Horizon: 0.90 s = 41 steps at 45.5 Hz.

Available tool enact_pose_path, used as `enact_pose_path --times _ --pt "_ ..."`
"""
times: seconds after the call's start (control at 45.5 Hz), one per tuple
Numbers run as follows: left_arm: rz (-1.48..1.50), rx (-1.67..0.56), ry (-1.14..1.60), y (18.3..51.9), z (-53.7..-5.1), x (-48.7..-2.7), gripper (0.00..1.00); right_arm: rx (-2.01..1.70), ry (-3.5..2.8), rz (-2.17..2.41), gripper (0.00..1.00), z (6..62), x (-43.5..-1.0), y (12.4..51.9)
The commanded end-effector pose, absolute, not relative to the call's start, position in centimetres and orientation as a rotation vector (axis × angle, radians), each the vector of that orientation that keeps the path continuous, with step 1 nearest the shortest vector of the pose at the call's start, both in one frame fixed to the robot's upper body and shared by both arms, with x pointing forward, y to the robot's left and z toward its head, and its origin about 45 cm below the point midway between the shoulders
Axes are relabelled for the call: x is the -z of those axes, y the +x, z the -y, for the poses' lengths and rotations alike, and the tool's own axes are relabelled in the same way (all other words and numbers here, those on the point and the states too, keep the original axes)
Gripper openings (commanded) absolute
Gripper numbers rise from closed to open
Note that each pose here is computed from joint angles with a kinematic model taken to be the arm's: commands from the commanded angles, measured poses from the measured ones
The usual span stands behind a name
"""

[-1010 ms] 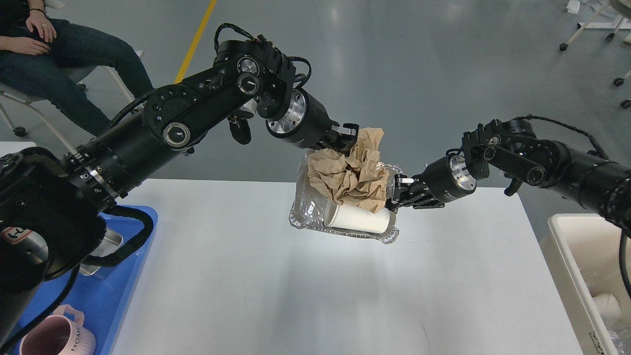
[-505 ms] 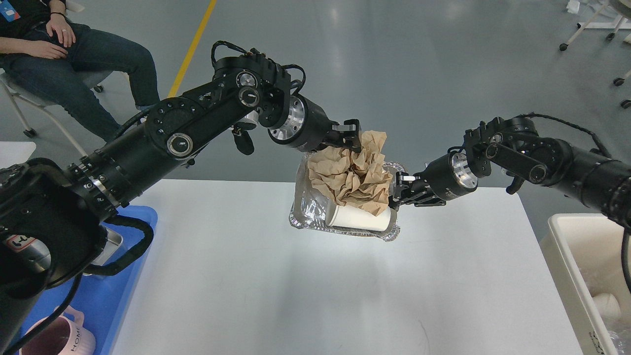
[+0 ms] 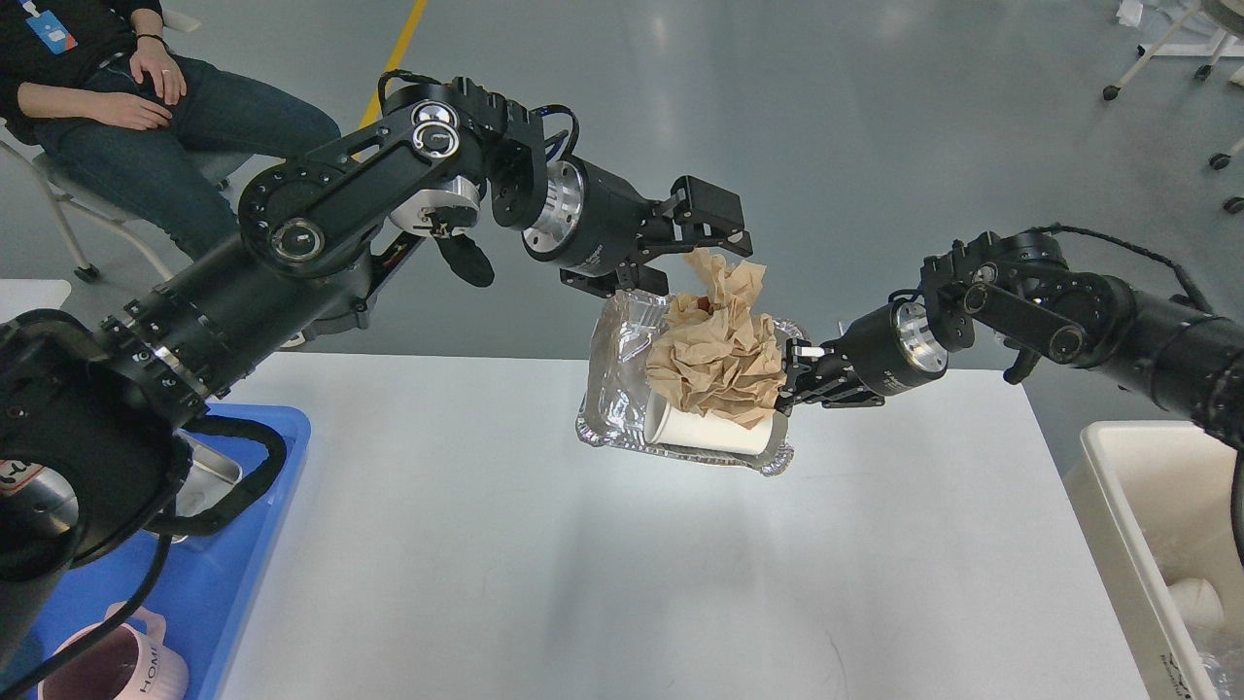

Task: Tidy desktop
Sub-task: 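Open the left gripper and withdraw it from the foil tray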

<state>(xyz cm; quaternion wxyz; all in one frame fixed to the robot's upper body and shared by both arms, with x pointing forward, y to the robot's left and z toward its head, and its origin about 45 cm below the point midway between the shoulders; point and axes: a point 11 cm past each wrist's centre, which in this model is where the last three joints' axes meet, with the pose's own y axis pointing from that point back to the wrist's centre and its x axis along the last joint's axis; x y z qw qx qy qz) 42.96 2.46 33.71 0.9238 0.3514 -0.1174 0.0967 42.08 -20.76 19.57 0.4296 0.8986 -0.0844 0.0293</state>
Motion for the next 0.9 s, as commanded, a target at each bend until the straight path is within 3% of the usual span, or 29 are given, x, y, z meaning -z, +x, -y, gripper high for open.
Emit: enact_pose_path --times 0.0,0.176,0.461,0.637,0.878 --pt "0.207 -0.223 0.719 43.4 -4.0 -33.0 0.97 -0.066 2.243 0.211 0.00 20.9 -19.4 42.0" --pt "0.147 -0.293 0.609 44.5 -6.4 -34.0 0.97 -0.059 2.240 0.218 0.00 21.3 -19.3 41.9" --pt "-0.268 -0.425 0.090 44.8 -12.0 -31.5 0.97 -0.032 2.244 0.257 0.00 22.4 -19.5 42.1" --pt "-0.400 -0.469 -0.068 45.2 -14.2 -30.9 0.97 0.045 2.262 0.315 0.00 24.0 -19.5 41.8" --pt "-0.647 -0.676 -0.371 48.1 -19.7 -29.8 0.97 0.105 2.273 0.367 0.00 25.6 -18.9 41.3"
